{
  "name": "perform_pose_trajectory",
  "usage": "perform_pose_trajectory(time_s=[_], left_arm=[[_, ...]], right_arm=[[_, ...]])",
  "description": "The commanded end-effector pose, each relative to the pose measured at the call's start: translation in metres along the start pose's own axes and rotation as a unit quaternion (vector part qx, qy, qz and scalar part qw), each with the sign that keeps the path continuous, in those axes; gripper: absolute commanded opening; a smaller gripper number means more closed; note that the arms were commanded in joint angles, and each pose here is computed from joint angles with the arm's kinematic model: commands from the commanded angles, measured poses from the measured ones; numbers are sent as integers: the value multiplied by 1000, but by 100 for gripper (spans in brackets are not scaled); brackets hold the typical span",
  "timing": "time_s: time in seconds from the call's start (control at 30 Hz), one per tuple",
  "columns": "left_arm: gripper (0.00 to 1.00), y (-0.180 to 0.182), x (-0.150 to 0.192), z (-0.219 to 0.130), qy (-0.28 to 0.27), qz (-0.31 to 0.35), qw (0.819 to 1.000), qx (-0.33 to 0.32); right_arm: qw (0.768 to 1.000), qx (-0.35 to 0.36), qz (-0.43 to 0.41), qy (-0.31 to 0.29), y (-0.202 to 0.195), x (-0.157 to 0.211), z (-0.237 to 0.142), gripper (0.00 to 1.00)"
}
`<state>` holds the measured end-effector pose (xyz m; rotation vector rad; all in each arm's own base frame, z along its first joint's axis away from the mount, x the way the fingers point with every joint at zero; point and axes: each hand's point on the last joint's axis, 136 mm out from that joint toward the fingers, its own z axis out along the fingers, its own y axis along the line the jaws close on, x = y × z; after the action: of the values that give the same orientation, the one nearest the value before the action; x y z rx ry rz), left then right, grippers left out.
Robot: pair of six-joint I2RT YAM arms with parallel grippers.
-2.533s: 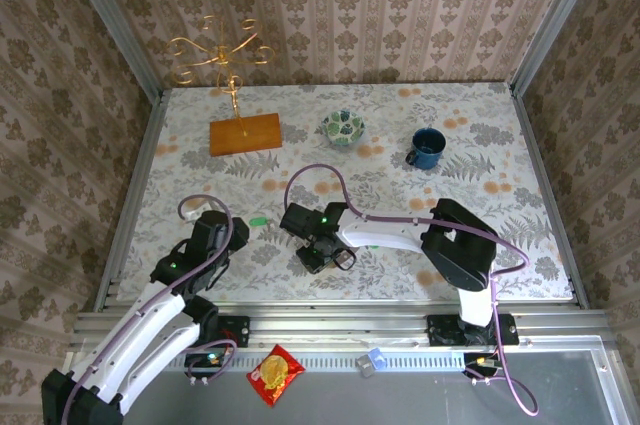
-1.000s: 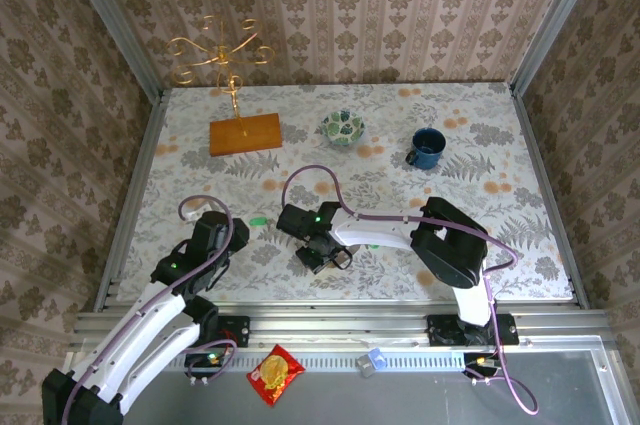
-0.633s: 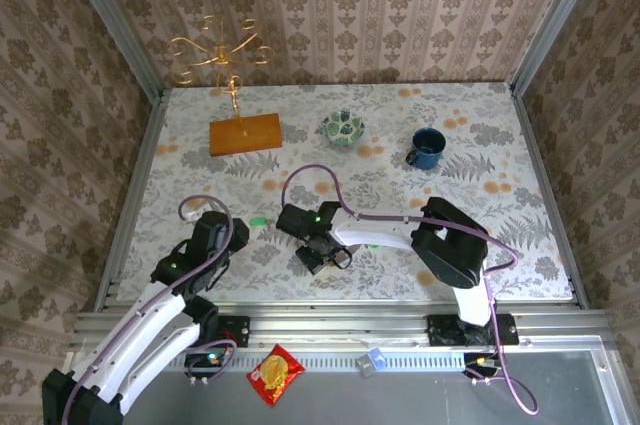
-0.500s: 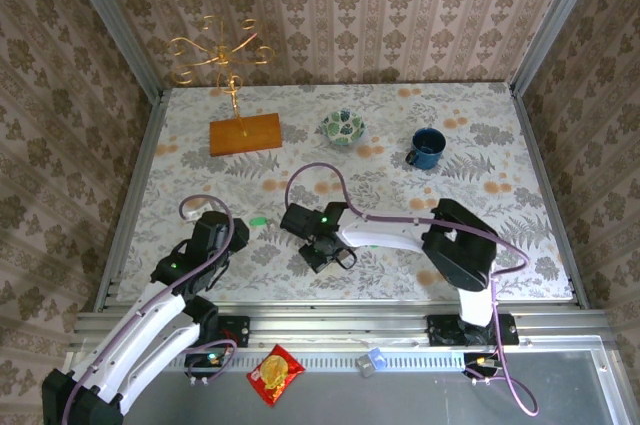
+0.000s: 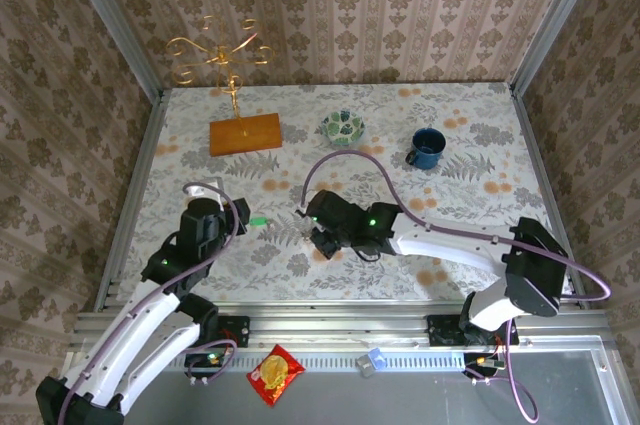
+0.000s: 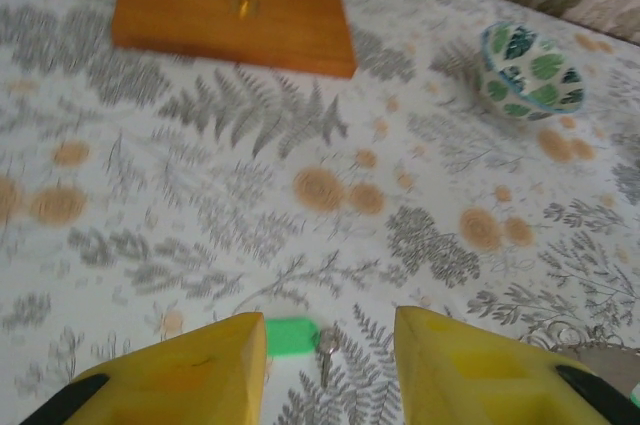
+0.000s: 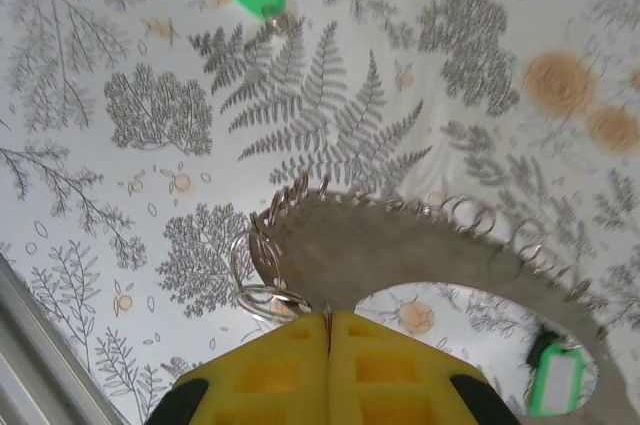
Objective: Put the keys on the keyring
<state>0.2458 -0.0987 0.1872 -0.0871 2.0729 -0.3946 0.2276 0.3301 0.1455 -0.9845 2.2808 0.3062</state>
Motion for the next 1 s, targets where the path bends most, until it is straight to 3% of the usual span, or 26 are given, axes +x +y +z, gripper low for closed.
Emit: perform_pose_trajectory(time_s=[0.0, 0.23, 0.5, 0.7, 0.97], left_arm=[[38, -24, -38, -11, -62, 89, 993, 46], [38, -44, -64, -20, -113, 193, 972, 73], [38, -69, -75, -25, -132, 278, 944, 117], [37, -87, -63, -26, -130, 337, 917, 168], [31, -118, -28, -31, -137, 399, 860, 286]], right_arm=[[997, -13, -10, -72, -11, -29, -16, 0], [993, -41, -9, -113, -32, -46, -35, 0], [982, -86, -43, -160, -35, -59, -48, 0], [968, -138, -80, -195, -28, -57, -56, 0], [953, -189, -107, -213, -21, -56, -66, 0]])
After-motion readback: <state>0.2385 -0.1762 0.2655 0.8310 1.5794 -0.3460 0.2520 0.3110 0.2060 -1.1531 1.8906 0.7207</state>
